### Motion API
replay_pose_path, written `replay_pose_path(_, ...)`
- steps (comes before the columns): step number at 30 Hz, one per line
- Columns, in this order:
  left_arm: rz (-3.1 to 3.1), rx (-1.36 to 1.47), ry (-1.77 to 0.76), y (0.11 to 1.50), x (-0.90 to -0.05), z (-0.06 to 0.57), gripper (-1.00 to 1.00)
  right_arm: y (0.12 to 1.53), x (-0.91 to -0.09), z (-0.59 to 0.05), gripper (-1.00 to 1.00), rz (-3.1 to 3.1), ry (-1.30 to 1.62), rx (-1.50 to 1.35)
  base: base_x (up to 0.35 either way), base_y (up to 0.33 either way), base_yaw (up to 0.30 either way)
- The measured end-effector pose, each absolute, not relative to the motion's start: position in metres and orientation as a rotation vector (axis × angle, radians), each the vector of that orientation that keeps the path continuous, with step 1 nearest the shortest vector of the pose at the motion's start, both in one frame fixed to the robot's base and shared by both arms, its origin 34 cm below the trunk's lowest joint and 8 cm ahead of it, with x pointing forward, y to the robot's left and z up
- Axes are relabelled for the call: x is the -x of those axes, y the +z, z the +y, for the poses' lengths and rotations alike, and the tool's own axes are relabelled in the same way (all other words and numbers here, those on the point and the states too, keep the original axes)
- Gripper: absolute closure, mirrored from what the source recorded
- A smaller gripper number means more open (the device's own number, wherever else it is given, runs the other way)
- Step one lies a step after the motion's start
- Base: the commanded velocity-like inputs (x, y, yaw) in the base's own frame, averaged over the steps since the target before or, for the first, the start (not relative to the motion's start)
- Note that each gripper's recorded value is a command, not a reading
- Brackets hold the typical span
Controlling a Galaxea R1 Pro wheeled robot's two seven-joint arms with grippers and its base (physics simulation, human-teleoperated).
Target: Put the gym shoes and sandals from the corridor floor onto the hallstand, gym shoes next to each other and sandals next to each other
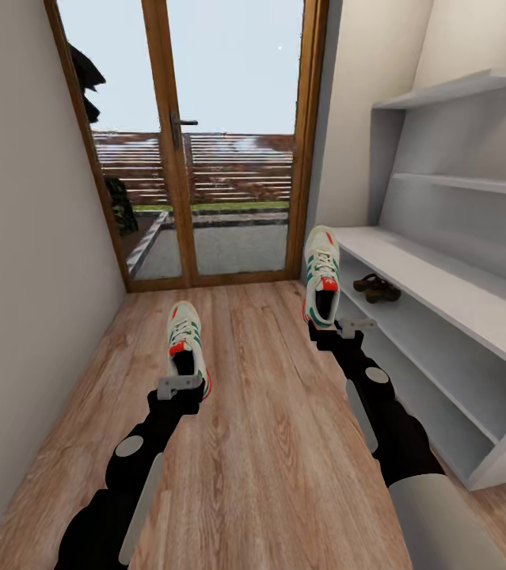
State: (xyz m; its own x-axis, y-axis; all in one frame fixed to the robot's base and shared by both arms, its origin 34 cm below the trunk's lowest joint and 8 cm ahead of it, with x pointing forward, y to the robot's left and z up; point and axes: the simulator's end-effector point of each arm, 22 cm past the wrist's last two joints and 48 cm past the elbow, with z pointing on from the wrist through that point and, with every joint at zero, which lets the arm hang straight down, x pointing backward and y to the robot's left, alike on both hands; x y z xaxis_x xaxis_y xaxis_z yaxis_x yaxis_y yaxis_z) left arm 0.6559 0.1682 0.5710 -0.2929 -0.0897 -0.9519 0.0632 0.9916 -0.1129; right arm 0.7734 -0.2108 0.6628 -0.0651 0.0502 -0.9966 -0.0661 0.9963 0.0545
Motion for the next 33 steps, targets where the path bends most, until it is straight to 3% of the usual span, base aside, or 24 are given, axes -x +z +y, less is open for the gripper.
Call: replay_pose_path(33, 1.848, 0.018, -0.15, 0.5791, -0.6551, 0.1677, 1.0, 0.6725, -0.7713, -0.211, 1.0, 1.619, 0.095, 0.013, 0.293, 0.227, -0.218)
